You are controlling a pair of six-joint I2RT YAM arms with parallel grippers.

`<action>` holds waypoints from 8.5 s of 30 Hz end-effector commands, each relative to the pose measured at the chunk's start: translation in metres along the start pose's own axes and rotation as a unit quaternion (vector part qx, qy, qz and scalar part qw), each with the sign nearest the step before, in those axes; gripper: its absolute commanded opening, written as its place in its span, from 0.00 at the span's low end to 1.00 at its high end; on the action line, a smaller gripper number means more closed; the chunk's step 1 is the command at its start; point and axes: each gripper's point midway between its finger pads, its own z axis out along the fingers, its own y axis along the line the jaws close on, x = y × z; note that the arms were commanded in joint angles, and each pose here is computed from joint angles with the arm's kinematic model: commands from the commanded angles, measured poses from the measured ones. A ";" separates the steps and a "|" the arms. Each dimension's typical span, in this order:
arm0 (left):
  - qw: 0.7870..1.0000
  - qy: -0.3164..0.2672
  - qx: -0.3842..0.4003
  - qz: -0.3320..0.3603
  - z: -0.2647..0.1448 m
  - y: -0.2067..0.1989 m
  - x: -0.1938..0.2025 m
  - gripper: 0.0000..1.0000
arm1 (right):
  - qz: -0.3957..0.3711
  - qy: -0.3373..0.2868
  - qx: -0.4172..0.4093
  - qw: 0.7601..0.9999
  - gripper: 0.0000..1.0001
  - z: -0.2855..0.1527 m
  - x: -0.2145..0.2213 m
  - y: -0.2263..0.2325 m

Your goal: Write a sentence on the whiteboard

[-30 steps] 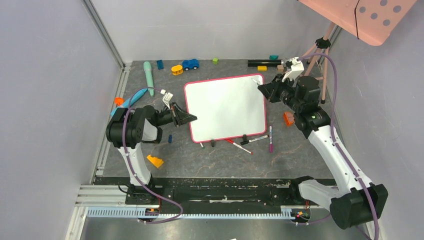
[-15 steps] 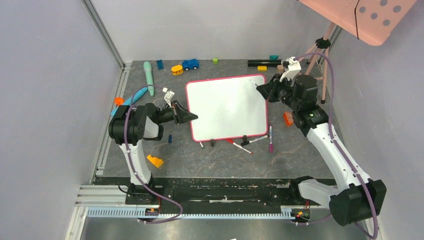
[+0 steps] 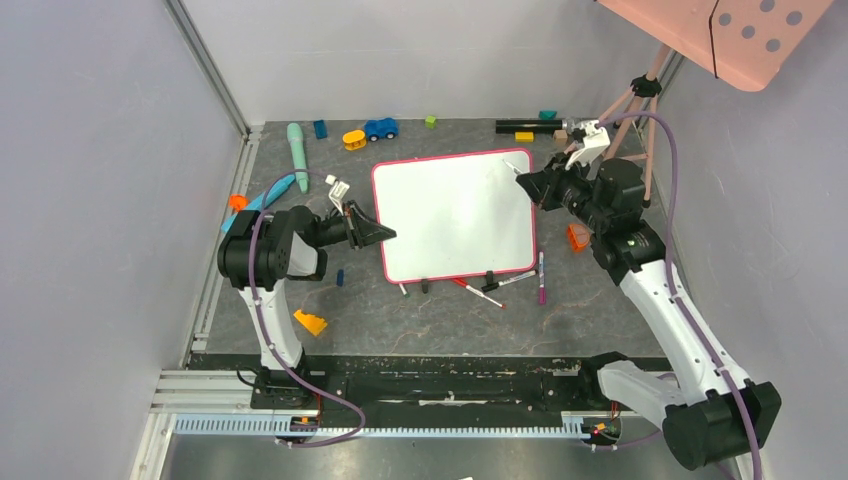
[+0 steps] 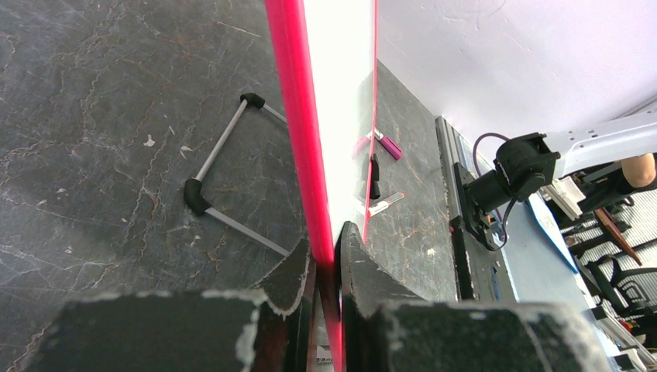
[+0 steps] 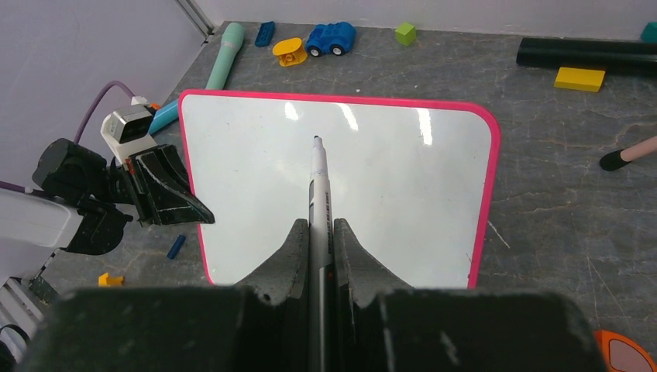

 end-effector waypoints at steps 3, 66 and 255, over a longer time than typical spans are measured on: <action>0.990 -0.054 -0.083 0.102 -0.004 0.039 -0.007 0.02 | -0.011 -0.029 -0.006 0.999 0.00 -0.005 -0.016 0.006; 0.993 -0.017 -0.030 0.116 0.006 0.029 0.008 0.02 | -0.038 -0.001 0.040 0.998 0.00 0.004 0.015 0.018; 0.987 -0.034 -0.086 0.132 -0.004 0.023 0.019 0.02 | -0.198 0.096 -0.034 0.975 0.00 0.147 0.057 0.166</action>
